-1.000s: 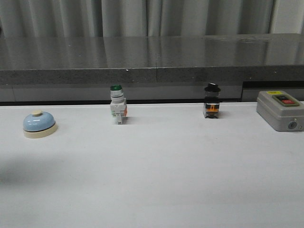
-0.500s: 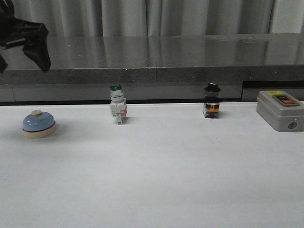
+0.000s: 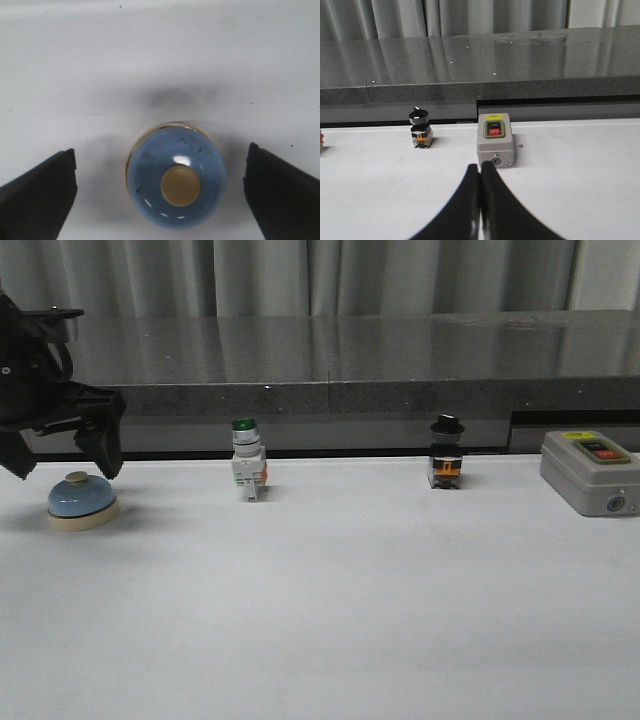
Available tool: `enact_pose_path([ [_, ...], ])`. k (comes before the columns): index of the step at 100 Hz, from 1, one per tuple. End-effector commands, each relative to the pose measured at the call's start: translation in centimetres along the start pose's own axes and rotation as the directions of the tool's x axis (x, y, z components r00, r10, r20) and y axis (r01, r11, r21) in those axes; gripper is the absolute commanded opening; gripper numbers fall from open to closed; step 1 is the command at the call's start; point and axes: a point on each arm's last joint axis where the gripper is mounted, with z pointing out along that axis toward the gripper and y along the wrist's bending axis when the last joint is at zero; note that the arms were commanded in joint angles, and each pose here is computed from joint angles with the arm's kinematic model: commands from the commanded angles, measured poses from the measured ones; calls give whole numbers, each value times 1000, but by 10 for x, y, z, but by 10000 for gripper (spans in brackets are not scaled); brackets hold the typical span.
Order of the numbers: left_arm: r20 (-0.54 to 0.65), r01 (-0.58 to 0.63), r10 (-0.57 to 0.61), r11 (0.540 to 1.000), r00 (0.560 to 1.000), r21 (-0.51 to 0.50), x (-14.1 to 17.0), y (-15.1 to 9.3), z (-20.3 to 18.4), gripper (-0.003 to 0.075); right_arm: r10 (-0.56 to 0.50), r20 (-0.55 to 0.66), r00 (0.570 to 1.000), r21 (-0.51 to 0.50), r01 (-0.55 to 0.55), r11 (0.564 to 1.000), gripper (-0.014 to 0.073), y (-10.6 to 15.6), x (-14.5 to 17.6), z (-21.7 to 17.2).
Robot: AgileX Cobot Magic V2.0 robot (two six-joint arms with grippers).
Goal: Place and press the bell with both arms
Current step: 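Lower the left gripper over the blue bell and close on it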
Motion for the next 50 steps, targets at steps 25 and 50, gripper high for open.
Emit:
enact_pose_path([
  [25, 81, -24, 22, 999, 997, 21, -12, -14, -4, 638, -1, 118, 993, -2, 1, 1000, -60, 1, -13, -2],
  [50, 49, -23, 22, 1000, 999, 20, -9, -14, 4, 629, -1, 118, 993, -2, 1, 1000, -60, 1, -13, -2],
])
